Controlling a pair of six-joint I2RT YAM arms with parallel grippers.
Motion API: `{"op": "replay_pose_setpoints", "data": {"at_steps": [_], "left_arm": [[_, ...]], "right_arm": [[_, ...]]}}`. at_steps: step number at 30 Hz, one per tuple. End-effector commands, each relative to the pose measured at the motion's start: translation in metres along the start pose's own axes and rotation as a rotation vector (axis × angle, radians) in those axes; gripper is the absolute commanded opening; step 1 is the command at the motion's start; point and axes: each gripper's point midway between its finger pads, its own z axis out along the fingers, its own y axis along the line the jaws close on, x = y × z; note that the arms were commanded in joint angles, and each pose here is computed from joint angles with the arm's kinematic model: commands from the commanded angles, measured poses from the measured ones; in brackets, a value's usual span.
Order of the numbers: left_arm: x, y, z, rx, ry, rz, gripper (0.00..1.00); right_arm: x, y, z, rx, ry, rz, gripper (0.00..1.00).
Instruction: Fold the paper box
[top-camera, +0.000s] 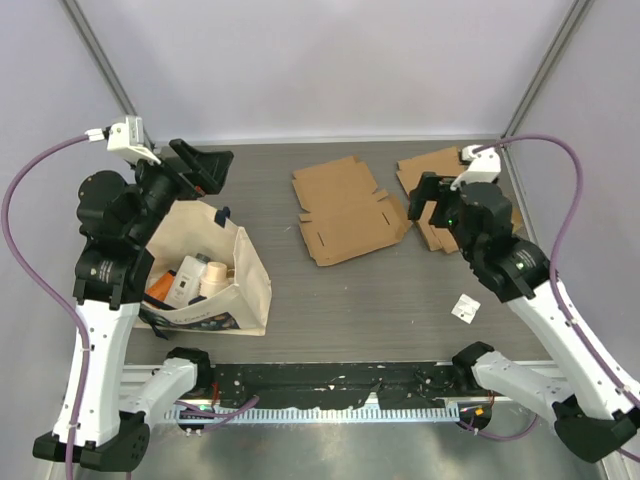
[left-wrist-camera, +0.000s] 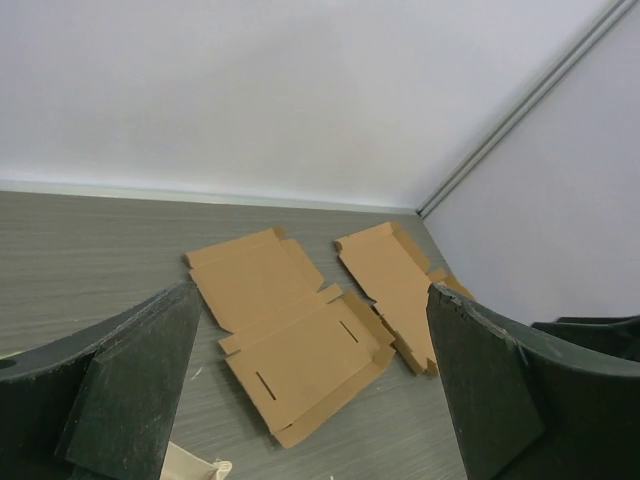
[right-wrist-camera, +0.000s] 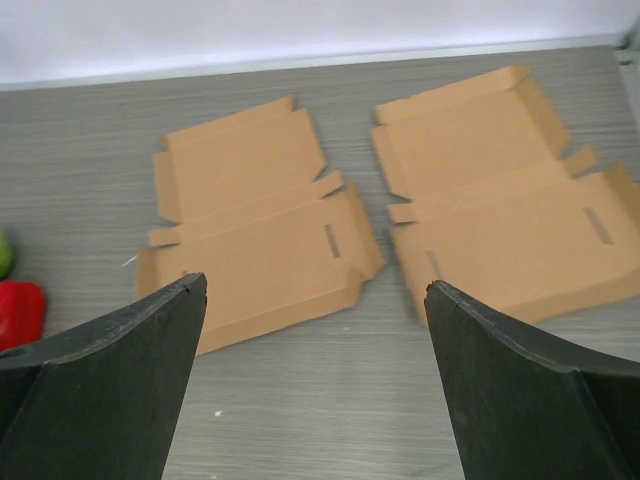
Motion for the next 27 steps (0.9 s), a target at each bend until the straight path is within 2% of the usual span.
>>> {"op": "replay_pose_setpoints", "data": {"at_steps": [1, 2, 4, 7, 8, 9, 11, 12, 14, 15, 17, 18, 20, 21, 22, 23, 25, 27], "left_arm": [[-0.005, -0.014, 0.007, 0.079, -0.009, -0.029, 1.0], [-0.002, -0.014, 0.009, 0.082, 0.005, -0.036, 1.0], [0.009, -0.017, 0.014, 0.104, 0.061, -0.048, 0.99], [0.022, -0.018, 0.015, 0.123, 0.138, -0.041, 0.99], [0.026, -0.017, 0.015, 0.124, 0.153, -0.039, 0.99], [0.03, -0.017, 0.013, 0.125, 0.172, -0.038, 0.99], [0.035, -0.015, 0.01, 0.121, 0.183, -0.037, 1.0], [0.037, -0.015, 0.01, 0.127, 0.185, -0.04, 1.0], [0.045, -0.014, 0.01, 0.133, 0.197, -0.057, 1.0], [0.045, -0.015, 0.012, 0.14, 0.193, -0.061, 1.0], [0.053, -0.015, 0.016, 0.156, 0.215, -0.081, 1.0], [0.052, -0.017, 0.017, 0.164, 0.213, -0.097, 0.99], [0.058, -0.02, 0.019, 0.188, 0.23, -0.123, 0.99], [0.059, -0.023, 0.019, 0.203, 0.227, -0.142, 0.99], [0.06, -0.023, 0.02, 0.207, 0.229, -0.149, 0.98], [0.061, -0.026, 0.019, 0.217, 0.23, -0.151, 0.98], [0.063, -0.027, 0.018, 0.219, 0.238, -0.153, 0.98], [0.065, -0.028, 0.016, 0.216, 0.24, -0.153, 0.98]], "right_arm": [[0.036, 0.057, 0.039, -0.151, 0.132, 0.072, 0.96], [0.05, 0.079, 0.041, -0.255, 0.195, 0.08, 0.96], [0.072, 0.095, 0.055, -0.301, 0.262, 0.155, 0.96], [0.114, 0.089, 0.078, -0.315, 0.392, 0.282, 0.96], [0.108, 0.067, 0.095, -0.271, 0.364, 0.418, 0.96], [0.139, 0.063, 0.09, -0.315, 0.44, 0.488, 0.96], [0.136, 0.031, 0.103, -0.277, 0.369, 0.654, 0.95], [0.158, 0.022, 0.102, -0.26, 0.401, 0.685, 0.93], [0.162, 0.017, 0.11, -0.278, 0.379, 0.761, 0.9], [0.189, 0.01, 0.111, -0.247, 0.423, 0.804, 0.88], [0.193, 0.009, 0.118, -0.265, 0.393, 0.826, 0.86], [0.213, 0.006, 0.12, -0.234, 0.419, 0.863, 0.85], [0.214, 0.005, 0.13, -0.249, 0.371, 0.901, 0.8], [0.229, 0.005, 0.135, -0.227, 0.406, 0.94, 0.77], [0.233, 0.005, 0.139, -0.221, 0.4, 0.964, 0.71], [0.225, 0.007, 0.145, -0.246, 0.348, 0.974, 0.69], [0.241, 0.011, 0.152, -0.22, 0.374, 1.003, 0.64], [0.237, 0.012, 0.162, -0.214, 0.308, 1.005, 0.56]]}}
